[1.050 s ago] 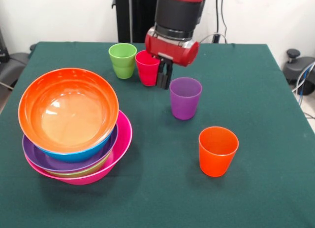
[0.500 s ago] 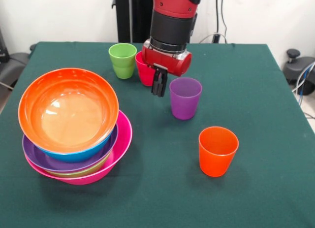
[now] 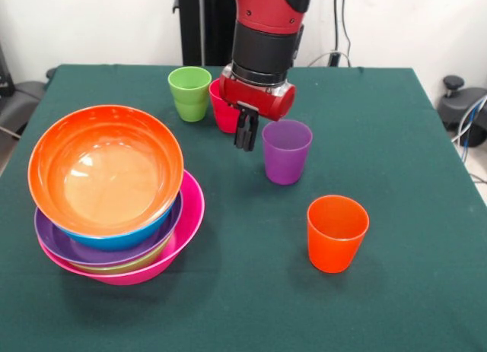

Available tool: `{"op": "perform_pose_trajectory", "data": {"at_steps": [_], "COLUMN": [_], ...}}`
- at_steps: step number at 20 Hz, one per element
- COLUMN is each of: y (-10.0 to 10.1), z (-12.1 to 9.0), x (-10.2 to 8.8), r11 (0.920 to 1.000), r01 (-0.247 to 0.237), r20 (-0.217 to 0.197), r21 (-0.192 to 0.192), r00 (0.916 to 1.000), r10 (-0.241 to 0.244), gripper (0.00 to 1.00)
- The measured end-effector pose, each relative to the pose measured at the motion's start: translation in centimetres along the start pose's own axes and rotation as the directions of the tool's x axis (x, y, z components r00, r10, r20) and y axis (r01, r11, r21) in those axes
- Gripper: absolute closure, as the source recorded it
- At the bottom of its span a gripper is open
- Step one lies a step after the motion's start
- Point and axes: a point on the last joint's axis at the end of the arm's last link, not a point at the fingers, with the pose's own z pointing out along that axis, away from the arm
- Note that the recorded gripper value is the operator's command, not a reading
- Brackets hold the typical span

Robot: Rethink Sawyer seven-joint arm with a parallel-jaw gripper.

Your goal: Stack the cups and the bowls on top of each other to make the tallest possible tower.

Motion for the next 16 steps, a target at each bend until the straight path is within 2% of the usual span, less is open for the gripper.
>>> {"op": "perform_pose_trajectory", "data": {"at_steps": [5, 9, 10, 16], "y": [-0.1, 0.1, 0.2, 0.4], "z": [-0.6, -2.7, -4.1, -7.8], "x": [-0.2, -0.9, -1.4, -2.9], "r11": [1.0000, 0.9996, 0.9992, 0.9982], "r01": [-0.003, -0.014, -0.019, -0.029], "r20": [0.005, 0.023, 0.032, 0.054], "r21": [-0.004, -0.024, -0.035, -0.052], "r00": [1.0000, 0.9996, 0.9993, 0.9980], "r10": [0.003, 0.014, 0.020, 0.032], "gripper": [1.00, 1.00, 1.00, 1.00]}}
